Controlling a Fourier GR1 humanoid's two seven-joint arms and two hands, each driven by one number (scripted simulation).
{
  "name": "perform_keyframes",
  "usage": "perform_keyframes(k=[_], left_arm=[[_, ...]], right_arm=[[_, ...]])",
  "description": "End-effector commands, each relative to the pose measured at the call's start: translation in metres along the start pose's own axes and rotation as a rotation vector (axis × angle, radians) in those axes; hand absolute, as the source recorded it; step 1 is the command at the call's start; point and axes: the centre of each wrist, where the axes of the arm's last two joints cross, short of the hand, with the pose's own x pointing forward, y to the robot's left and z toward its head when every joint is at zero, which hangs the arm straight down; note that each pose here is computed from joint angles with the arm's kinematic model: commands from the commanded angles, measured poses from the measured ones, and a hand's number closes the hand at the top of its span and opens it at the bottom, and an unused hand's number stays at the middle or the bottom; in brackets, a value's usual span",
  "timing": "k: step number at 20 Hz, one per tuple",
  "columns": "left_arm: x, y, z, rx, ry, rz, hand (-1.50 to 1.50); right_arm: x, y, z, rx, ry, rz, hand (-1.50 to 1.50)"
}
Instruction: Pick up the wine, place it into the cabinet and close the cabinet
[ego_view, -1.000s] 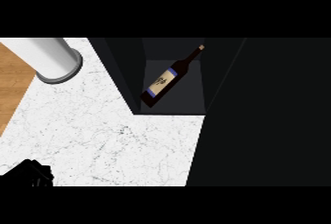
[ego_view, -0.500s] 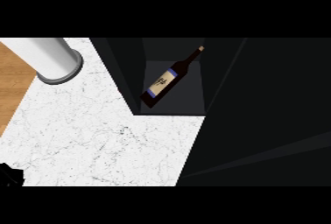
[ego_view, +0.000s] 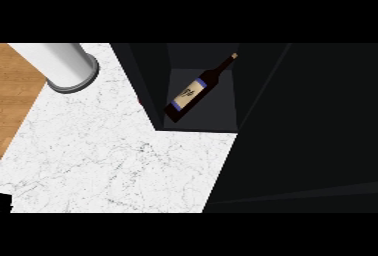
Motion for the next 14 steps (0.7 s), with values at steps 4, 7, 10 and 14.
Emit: perform_keyframes(k=[4, 7, 10, 14], left_arm=[[0.006, 0.015, -0.003, -0.014, 0.004, -0.005, 1.5], [0.002, 0.016, 0.003, -0.017, 0.013, -0.003, 1.5], [0.005, 0.015, -0.003, -0.037, -0.004, 0.025, 1.5], [0.004, 0.016, 0.0, -0.049, 0.006, 0.036, 1.5]], right_arm=[[-0.003, 0.03, -0.042, 0.029, -0.054, -0.114, 1.5], [-0.005, 0.027, -0.044, 0.032, -0.065, -0.134, 1.5], [-0.01, 0.024, -0.046, 0.014, -0.054, -0.152, 1.5], [-0.014, 0.017, -0.047, -0.014, -0.063, -0.171, 1.5]])
